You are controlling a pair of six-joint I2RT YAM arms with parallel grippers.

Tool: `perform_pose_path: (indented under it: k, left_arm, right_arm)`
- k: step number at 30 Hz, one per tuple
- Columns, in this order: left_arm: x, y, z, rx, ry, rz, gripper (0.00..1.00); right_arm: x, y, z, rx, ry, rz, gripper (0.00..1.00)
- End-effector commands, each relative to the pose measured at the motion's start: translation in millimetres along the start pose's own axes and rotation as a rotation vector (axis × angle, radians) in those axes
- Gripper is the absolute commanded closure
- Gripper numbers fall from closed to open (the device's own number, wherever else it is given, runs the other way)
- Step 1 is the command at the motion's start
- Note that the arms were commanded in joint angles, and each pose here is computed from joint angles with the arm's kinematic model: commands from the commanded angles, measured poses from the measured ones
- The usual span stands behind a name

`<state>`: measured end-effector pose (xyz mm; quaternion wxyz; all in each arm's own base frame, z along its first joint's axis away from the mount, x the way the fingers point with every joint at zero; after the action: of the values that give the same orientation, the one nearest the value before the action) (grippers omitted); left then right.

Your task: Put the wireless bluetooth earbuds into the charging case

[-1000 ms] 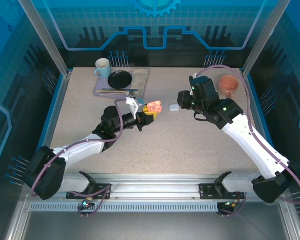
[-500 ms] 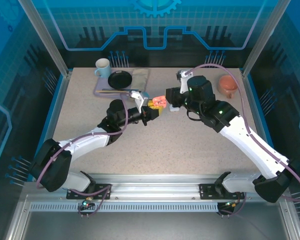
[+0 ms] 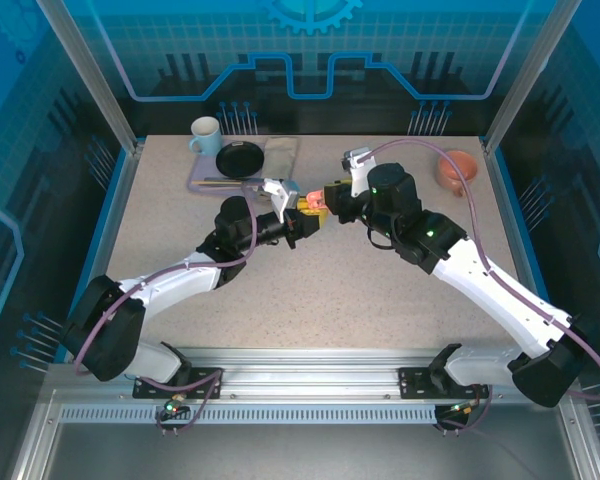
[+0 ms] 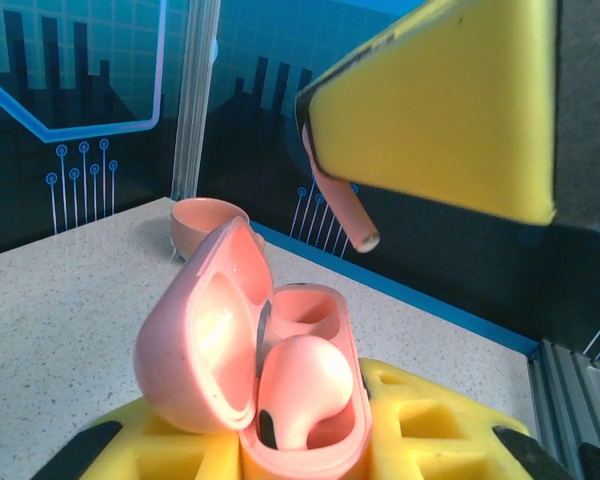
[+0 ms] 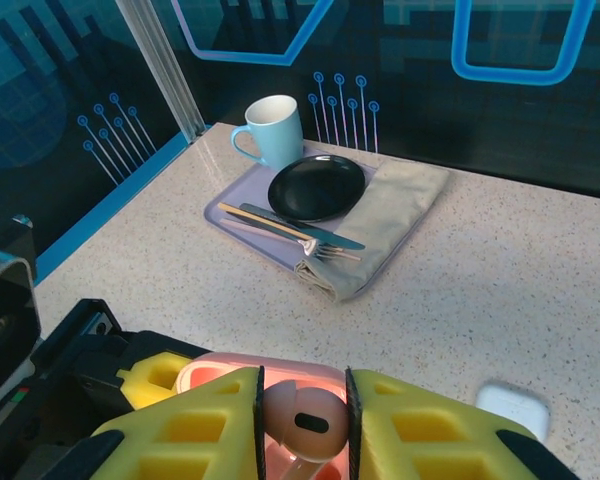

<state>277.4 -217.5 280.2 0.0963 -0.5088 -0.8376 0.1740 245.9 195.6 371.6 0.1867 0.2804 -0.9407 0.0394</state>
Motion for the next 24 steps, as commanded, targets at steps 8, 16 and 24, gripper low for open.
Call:
perform_pose_path:
  k: [8,16,24]
  left_arm:
    - [-3,-13,-13,-0.015,-0.031,0.061,1.0]
    - [-2,-15,-14,-0.027,-0.039,0.062,1.0]
    - [-1,-15,-15,-0.027,-0.044,0.05,1.0]
  right_arm:
    - [-3,1,1,0.019,-0.04,0.022,0.75]
    - [-6,0,7,0.022,-0.022,0.028,0.76]
    - [-6,-1,13,0.006,-0.03,0.029,0.77]
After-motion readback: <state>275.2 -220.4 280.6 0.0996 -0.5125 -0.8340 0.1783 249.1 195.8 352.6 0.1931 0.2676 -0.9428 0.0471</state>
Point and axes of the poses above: each hand's point on the last joint's axis, 136 mm out from that joint toward the fingers, its own x axis back along the fingers, its own y axis along the line the jaws close on, z = x × y, the point moved 10 cm from there along x, back along the fingers, and after that the axes turned 10 degrees about x, right-handed, at the moved point
